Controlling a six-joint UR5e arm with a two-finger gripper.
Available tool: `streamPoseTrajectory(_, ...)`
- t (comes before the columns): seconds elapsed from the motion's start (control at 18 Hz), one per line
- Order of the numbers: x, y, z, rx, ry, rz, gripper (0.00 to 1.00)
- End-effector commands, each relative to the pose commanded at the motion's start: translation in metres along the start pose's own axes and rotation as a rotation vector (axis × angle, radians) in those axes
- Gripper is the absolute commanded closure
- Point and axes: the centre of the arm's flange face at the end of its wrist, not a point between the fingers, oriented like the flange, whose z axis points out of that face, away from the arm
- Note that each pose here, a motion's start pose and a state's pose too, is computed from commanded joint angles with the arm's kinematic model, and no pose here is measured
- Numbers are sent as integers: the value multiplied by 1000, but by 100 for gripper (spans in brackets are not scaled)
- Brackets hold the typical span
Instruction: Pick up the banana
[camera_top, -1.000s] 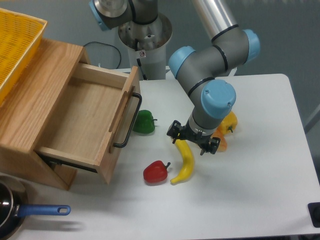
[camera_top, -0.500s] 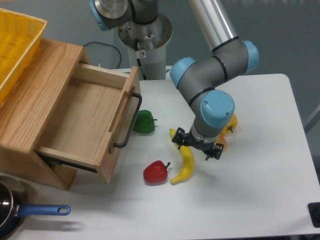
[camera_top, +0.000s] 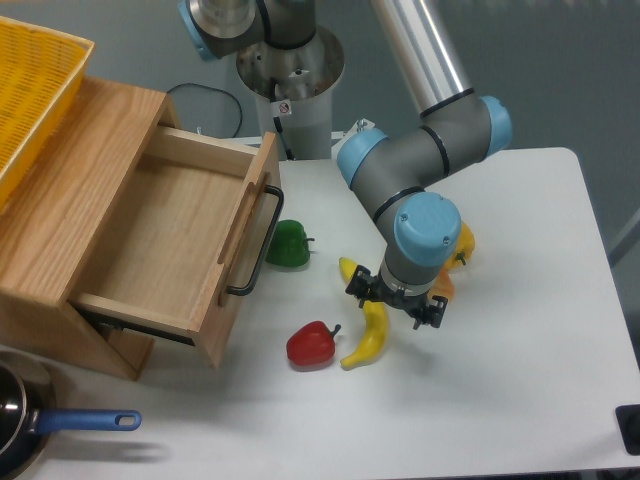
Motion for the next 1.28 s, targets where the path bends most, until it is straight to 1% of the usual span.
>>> streamPoseTrajectory(0.11, 0, 0, 0, 1, -3, 0, 0)
streamPoseTrajectory(0.5, 2, -8, 16, -6, -14, 16, 0)
streamPoseTrajectory(0.83, 4, -11, 22, -12, -15, 6, 0)
streamPoseTrajectory(0.94, 3, -10, 27, -35, -26, -2, 0)
streamPoseTrajectory(1.28, 2, -9, 34, -47, -19, -14, 0)
